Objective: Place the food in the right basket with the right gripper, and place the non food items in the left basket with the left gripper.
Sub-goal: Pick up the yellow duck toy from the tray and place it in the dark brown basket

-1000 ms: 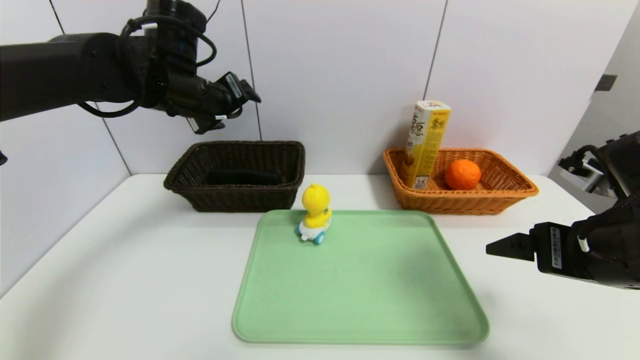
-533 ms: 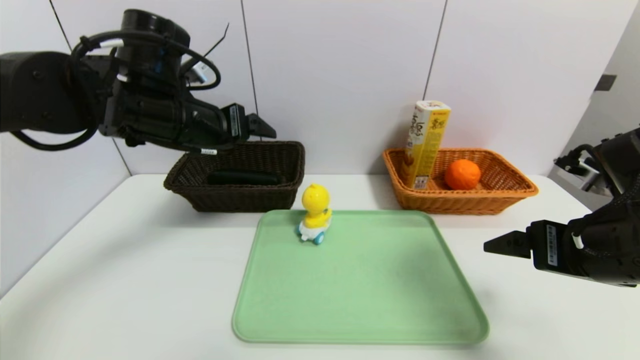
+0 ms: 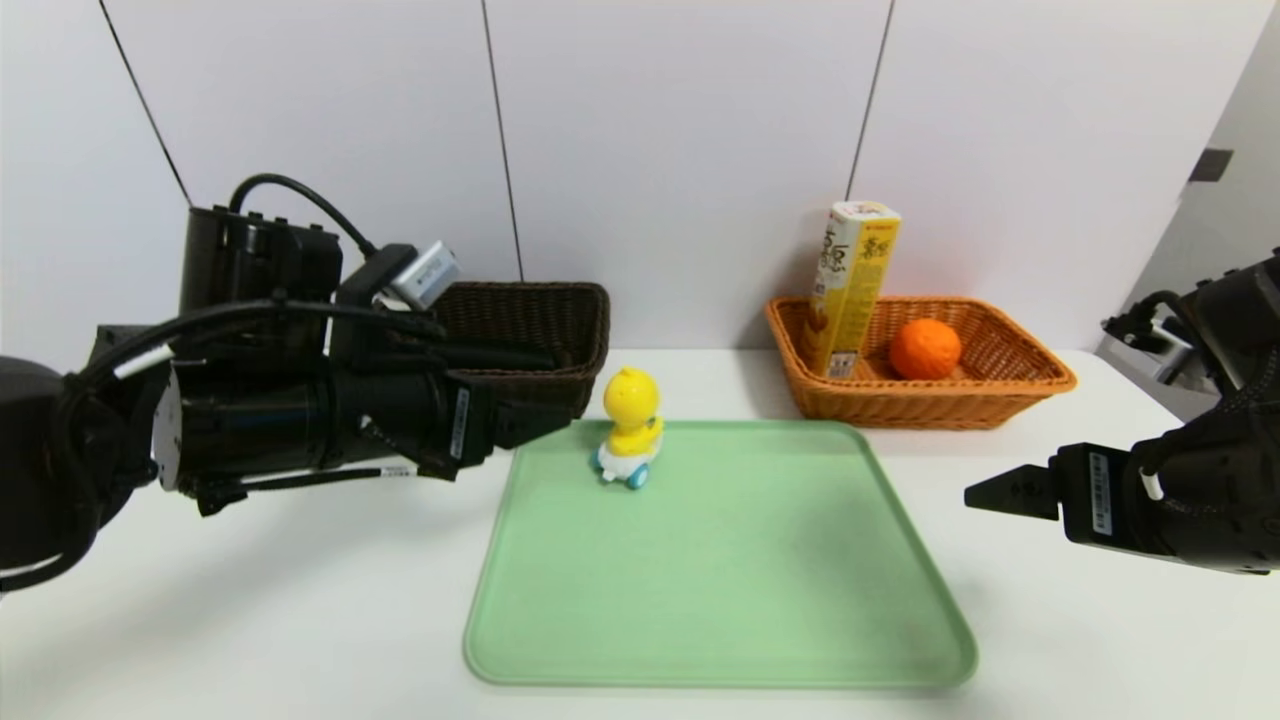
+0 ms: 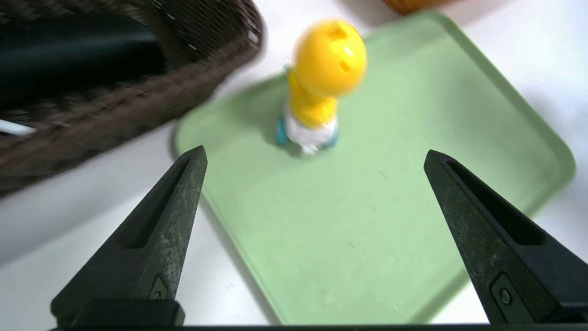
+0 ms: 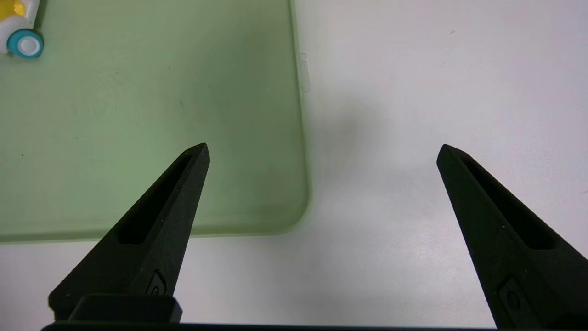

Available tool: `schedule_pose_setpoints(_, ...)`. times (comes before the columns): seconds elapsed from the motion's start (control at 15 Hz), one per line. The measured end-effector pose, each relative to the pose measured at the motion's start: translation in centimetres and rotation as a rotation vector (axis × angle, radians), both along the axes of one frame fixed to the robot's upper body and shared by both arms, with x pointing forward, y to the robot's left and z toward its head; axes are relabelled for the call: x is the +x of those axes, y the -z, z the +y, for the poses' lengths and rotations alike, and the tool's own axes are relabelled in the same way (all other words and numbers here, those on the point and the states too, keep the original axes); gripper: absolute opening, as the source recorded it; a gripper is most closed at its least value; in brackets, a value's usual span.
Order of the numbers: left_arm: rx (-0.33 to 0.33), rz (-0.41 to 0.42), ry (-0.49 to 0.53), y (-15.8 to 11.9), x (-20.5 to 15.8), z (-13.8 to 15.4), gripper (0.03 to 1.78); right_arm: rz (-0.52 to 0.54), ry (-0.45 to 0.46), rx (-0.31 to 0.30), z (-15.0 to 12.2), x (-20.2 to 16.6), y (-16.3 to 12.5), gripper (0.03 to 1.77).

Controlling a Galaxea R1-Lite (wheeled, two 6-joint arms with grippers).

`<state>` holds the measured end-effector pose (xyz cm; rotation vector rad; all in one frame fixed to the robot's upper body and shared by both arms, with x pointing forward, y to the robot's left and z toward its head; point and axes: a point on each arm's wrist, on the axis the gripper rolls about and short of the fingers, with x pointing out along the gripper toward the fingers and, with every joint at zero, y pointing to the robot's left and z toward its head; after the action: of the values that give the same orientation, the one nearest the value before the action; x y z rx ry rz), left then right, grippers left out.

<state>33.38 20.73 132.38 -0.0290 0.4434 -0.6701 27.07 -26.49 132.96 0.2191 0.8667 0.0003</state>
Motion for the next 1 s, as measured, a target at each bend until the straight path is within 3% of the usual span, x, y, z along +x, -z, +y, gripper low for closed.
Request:
schedule_pose_setpoints(0.2, 0.018, -0.036, 0.036, 1.9, -2.0, -2.1, 1.68, 0.0, -0.002, 0.0, 0.0, 0.0, 0.0, 1.71)
schedule_pose_setpoints(0.6, 0.042, -0.184, -0.1, 5.1, -1.6, -6.0, 1.69, -0.04, 0.027, -0.026, 0.0, 0.1, -0.1, 1.71)
schedule_pose_setpoints(0.73, 0.061, -0.205, -0.124, 5.9, -1.1, -6.6, 1.69, -0.104, 0.022, -0.024, 0.2, 0.6, 0.0, 1.71)
schedule_pose_setpoints(1.0, 0.092, -0.178, -0.124, 7.2, -0.7, -7.0, 1.69, -0.287, -0.063, -0.098, 0.5, 1.6, 1.5, 1.71)
